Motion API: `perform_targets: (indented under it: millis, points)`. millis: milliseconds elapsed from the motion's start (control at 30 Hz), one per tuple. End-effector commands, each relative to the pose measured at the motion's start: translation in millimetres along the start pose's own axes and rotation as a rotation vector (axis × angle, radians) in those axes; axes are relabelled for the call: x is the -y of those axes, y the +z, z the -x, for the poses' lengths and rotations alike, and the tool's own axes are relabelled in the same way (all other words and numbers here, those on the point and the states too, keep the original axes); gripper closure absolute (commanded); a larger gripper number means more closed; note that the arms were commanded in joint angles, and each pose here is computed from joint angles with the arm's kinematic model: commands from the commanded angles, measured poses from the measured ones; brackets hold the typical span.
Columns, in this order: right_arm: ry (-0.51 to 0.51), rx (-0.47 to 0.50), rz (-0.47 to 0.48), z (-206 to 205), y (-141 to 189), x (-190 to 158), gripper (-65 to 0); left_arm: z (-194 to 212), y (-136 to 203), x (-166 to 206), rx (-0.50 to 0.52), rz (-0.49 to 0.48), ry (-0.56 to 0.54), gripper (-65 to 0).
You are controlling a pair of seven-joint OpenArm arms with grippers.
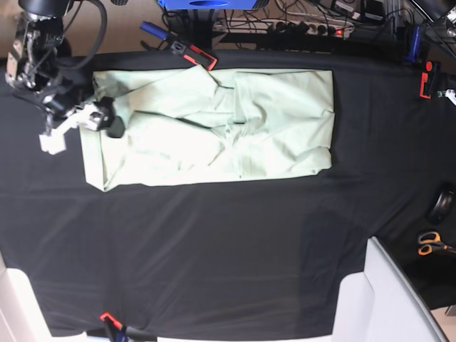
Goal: Fold the T-shirt properly
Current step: 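Drag the folded shirt with the right gripper toward its arm base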
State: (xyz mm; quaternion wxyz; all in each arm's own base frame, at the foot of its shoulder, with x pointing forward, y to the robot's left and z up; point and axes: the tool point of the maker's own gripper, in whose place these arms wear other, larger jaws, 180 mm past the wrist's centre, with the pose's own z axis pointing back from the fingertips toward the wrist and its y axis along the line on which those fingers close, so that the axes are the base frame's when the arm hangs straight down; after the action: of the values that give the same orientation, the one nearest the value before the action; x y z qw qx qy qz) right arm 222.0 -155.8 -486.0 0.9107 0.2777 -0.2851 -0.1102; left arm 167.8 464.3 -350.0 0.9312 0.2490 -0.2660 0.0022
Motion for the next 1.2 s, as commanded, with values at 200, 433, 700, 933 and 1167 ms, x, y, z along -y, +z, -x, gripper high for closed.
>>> perform_targets:
  millis: [200, 433, 700, 933, 1167]
  points:
    - [0.052, -0.123, -0.079, 29, -22, -37, -56.0, -10, 4, -10, 0.034, -0.026, -0.006, 0.0]
    - [0.076, -0.135, -0.072, 26, -20, -33, -56.0, -10, 4, -10, 0.034, -0.026, -0.006, 0.0]
    - [0.077, -0.12, -0.1, 20, -29, -48, -55.9, -9, 3, -6, 0.032, -0.019, -0.001, 0.0]
    - [0.13, -0.172, -0.168, 30, -44, -76, -55.3, -8, 3, -4, 0.03, -0.015, 0.002, 0.0]
    - [0.096, -0.204, -0.156, 35, -51, -66, -17.3, -7, 3, -5, 0.028, -0.016, 0.0, 0.0]
